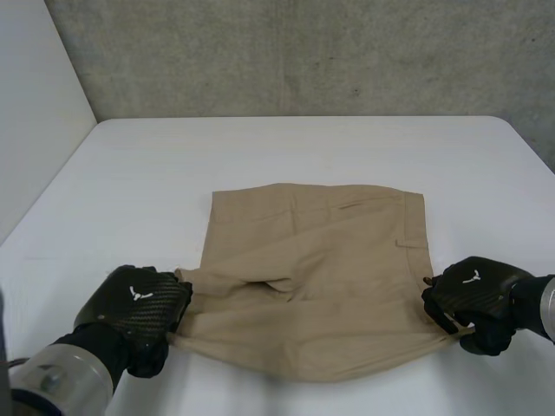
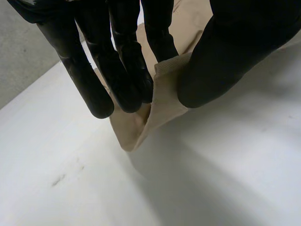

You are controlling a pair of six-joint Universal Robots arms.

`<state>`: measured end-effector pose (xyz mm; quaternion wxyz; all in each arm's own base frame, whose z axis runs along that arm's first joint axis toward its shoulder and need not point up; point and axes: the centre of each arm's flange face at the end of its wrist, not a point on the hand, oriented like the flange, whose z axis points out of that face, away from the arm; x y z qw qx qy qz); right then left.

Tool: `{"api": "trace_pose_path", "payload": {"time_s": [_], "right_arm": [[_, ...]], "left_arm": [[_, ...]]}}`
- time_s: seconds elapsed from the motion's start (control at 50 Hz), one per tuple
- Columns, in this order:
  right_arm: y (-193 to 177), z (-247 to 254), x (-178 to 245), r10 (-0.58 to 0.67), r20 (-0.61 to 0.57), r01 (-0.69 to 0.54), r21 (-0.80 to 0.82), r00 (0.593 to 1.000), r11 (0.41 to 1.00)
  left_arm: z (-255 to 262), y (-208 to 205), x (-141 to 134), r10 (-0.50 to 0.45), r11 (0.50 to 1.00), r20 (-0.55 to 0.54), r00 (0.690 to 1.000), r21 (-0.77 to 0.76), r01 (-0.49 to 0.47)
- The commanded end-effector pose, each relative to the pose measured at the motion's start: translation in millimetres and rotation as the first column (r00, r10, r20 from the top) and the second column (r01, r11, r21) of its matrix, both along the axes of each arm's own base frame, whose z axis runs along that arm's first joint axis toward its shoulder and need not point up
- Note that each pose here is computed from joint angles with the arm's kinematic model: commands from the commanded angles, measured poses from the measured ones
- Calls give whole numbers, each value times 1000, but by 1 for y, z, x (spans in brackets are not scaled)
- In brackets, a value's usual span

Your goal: Fold the shorts.

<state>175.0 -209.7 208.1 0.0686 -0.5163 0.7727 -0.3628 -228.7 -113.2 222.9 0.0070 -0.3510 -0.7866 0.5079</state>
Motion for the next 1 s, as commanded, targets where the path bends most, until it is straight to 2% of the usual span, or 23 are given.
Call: {"api": "trace_pose_path", "payload": {"time_s": [0.02,0.14,0.36,0.5,1.0], "right_arm": [[-24,-18,7,-73,69,74,-7,995,997],[-25,-24,16,-117,111,112,51,987,992],[-27,-3,16,-187,160,178,72,969,981],[-7,4,16,-186,121,162,184,975,969],[-2,-33,10,-198,57,190,123,978,974]], "left_arm": [[-8,-30,-18,3,1000,-23,1000,-10,-3],[-27,-50,-27,20,1000,-1,1000,20,-20],[-30,-69,-29,52,999,-10,999,7,-52],[-31,-74,-31,53,999,-10,999,7,-53],[-43,-94,-24,109,994,-6,994,14,-108]]}}
